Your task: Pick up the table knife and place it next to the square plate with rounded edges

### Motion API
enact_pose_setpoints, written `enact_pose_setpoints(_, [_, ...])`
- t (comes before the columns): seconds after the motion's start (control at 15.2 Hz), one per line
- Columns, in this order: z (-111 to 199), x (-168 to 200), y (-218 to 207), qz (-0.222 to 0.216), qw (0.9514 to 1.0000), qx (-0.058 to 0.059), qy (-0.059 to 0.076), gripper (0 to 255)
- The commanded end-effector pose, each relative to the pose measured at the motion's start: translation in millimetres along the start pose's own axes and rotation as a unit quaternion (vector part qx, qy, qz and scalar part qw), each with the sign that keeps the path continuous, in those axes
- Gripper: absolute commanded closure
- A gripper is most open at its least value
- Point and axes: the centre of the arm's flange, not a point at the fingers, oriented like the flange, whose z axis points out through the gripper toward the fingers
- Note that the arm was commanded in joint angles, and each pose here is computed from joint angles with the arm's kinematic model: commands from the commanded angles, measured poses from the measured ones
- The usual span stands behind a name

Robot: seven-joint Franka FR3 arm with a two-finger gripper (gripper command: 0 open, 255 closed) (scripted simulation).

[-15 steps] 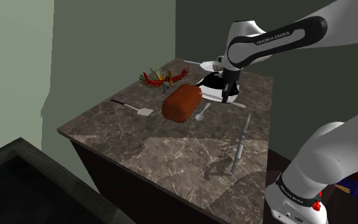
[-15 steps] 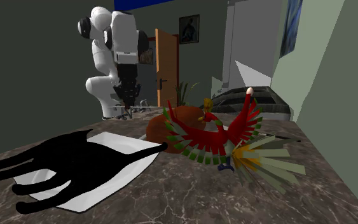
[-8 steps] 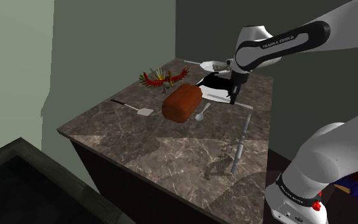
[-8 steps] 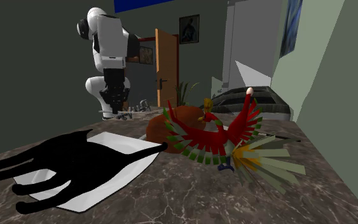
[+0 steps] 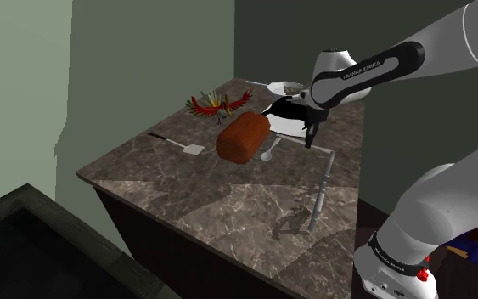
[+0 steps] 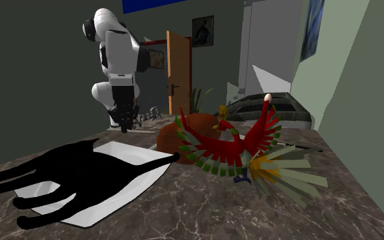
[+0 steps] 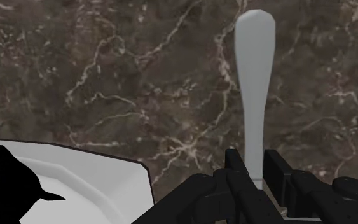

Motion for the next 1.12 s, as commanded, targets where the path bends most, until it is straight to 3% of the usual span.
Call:
enact_pose_setpoints(0.0, [9.8,0.6,-0.2,0.000,1.0000,0.000,0.000,255])
enact_pose_setpoints(0.26, [29.1,0.6,-0.5,0.000,1.0000,0.000,0.000,255])
enact_pose_setpoints(0.73, [29.1,0.6,-0.5,0.000,1.0000,0.000,0.000,255])
enact_pose_setpoints(0.79, [29.1,0.6,-0.5,0.000,1.0000,0.000,0.000,0])
enact_pose_setpoints(1.06, [29.1,0.6,-0.5,0.000,1.0000,0.000,0.000,0])
